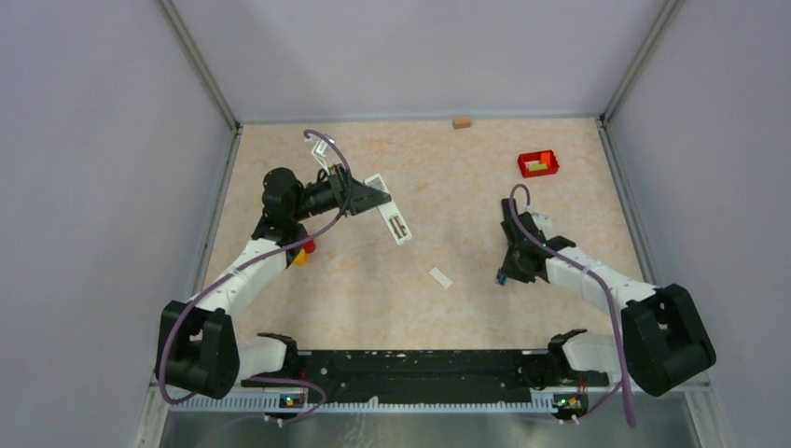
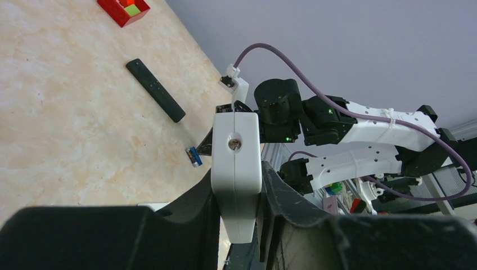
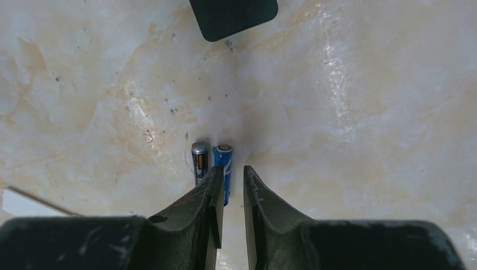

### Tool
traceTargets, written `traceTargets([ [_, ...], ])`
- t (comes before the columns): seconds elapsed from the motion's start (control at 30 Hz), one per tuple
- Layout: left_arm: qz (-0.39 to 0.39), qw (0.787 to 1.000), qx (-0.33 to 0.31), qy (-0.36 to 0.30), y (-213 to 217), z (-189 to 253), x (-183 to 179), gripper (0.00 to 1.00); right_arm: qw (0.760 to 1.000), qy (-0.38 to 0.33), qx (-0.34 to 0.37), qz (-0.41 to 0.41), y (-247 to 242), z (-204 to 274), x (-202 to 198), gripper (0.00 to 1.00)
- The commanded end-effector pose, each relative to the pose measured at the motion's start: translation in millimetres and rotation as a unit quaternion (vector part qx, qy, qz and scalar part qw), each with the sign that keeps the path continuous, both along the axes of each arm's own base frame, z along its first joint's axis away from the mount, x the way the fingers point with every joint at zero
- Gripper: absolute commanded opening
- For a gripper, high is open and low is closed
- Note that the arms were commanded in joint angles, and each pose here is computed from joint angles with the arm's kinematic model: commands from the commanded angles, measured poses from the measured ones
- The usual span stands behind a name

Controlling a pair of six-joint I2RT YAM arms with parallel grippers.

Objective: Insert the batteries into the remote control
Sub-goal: Pick up the battery from the center of the board.

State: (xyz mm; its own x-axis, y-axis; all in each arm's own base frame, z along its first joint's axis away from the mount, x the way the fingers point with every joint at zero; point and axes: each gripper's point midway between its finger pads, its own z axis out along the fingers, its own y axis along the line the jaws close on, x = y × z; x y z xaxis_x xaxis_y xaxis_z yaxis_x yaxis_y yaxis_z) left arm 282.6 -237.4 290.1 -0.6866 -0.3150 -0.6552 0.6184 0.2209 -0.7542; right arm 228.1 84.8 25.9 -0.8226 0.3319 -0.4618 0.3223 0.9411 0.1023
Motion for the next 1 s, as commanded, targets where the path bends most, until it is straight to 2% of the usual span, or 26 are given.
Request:
traceTargets([
  [0.0, -0.006, 0.999, -0.001, -0.032, -1.1, 10.7, -2.3, 0.0, 1.0, -0.001, 0.013, -0.001, 3.7, -4.2, 4.8, 0.21],
  [0.57, -0.002, 1.0, 0.004, -0.024, -0.5, 5.0, -1.0, 0.0, 0.999, 0.037, 0.005, 0.021, 6.1, -20.8, 0.1, 0.2],
  [0.8, 0.007, 1.0, 0.011, -0.015, 0.3, 1.0, 2.3, 0.0, 0.998, 0.046, -0.036, 0.037, -5.4, -18.1, 1.2, 0.09],
  [0.87, 0.008, 1.0, 0.011, -0.013, 0.3, 0.2, 3.0, 0.0, 0.997, 0.051, -0.047, 0.041, -8.2, -16.7, 1.1, 0.12],
  [0.97, 0.009, 1.0, 0.011, -0.011, 0.1, -0.3, 4.4, 0.0, 0.996, 0.055, -0.05, 0.045, -9.3, -15.3, -1.1, 0.22],
])
